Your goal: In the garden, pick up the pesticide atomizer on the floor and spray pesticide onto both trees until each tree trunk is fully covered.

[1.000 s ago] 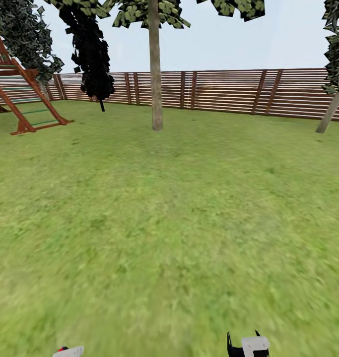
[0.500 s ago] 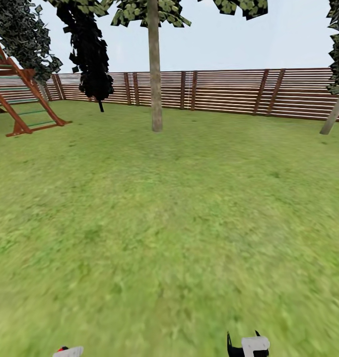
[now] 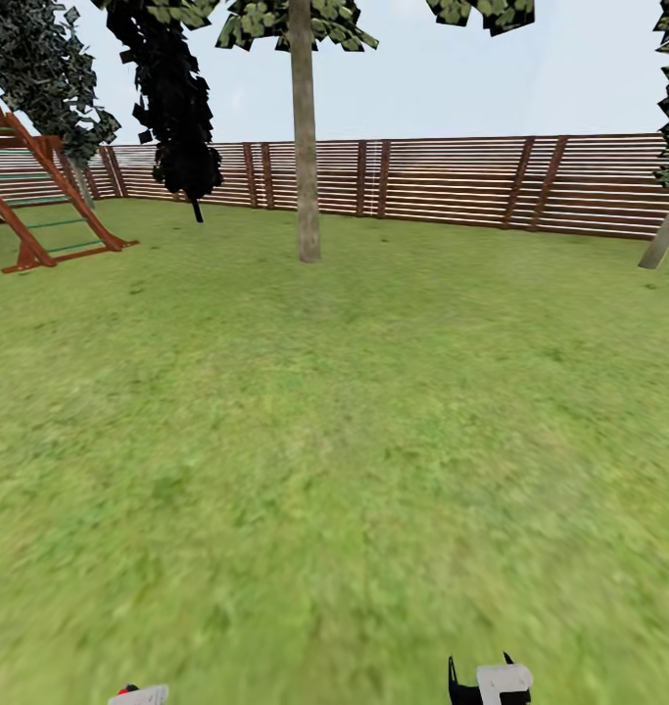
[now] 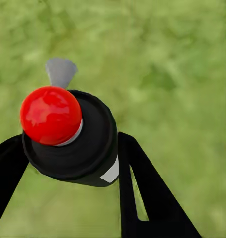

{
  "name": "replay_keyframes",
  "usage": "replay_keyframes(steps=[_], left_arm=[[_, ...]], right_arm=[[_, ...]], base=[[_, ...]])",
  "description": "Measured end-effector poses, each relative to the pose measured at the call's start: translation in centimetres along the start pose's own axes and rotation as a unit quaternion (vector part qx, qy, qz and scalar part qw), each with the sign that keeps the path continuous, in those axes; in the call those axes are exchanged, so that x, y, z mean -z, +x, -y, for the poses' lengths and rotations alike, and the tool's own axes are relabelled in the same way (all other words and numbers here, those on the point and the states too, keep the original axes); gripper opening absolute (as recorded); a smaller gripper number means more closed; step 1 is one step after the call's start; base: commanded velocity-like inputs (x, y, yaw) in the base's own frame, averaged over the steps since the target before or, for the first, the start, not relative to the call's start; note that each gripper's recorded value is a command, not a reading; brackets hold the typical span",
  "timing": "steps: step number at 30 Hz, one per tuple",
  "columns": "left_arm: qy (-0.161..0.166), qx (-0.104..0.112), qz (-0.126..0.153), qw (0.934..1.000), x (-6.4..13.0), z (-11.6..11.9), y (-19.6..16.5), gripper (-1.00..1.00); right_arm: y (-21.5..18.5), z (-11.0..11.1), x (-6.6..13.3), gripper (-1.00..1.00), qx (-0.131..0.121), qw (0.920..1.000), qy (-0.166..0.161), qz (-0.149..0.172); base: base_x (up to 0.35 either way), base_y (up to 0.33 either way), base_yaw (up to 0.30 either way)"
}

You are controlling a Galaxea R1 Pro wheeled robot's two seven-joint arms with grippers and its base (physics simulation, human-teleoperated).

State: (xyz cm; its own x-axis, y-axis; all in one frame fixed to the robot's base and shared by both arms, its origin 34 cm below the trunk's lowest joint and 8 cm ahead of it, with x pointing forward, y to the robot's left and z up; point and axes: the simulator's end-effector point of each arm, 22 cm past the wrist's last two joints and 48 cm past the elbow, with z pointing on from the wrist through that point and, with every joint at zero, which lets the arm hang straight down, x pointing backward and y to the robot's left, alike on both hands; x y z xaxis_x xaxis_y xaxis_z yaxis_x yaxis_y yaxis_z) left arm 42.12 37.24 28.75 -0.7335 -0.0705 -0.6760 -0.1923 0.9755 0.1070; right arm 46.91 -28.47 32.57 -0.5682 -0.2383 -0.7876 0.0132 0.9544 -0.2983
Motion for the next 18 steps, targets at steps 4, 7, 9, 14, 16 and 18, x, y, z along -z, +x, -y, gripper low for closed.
replay_keyframes(steps=[4, 7, 9, 14, 16, 18], left_arm=[[-0.006, 0.002, 0.001, 1.0, -0.04, -0.7, -0.12, -1.0], [-0.005, 0.003, 0.002, 1.0, -0.04, -0.41, -0.13, -1.0], [-0.004, 0.004, 0.001, 1.0, -0.03, -0.28, -0.11, -1.0], [0.0, 0.001, 0.001, 1.0, 0.01, 0.05, -0.02, -1.0], [0.0, 0.001, 0.0, 1.0, 0.01, 0.07, 0.01, -1.0], [0.001, -0.001, 0.0, 1.0, 0.01, 0.12, 0.02, -1.0]], right_arm=[[-0.02, 0.03, -0.01, 1.0, 0.0, 1.0, 0.001, 0.0], [-0.35, -0.22, -0.12, 1.0, 0.001, 1.0, -0.004, 0.004], [-0.38, 0.05, -0.18, 1.0, -0.003, 1.0, 0.001, 0.004], [-0.26, -0.2, -0.09, 1.0, 0.002, 1.0, -0.006, 0.004], [-0.15, 0.01, -0.1, 1.0, 0.004, 1.0, -0.005, 0.004], [-0.15, 0.22, -0.15, 1.0, 0.005, 1.0, -0.004, 0.004]], base=[[0.34, 0.0, 0.0], [0.34, 0.0, 0.0], [0.339, 0.0, 0.0], [0.34, 0.0, 0.0], [0.34, 0.0, 0.0], [0.34, 0.0, 0.0]])
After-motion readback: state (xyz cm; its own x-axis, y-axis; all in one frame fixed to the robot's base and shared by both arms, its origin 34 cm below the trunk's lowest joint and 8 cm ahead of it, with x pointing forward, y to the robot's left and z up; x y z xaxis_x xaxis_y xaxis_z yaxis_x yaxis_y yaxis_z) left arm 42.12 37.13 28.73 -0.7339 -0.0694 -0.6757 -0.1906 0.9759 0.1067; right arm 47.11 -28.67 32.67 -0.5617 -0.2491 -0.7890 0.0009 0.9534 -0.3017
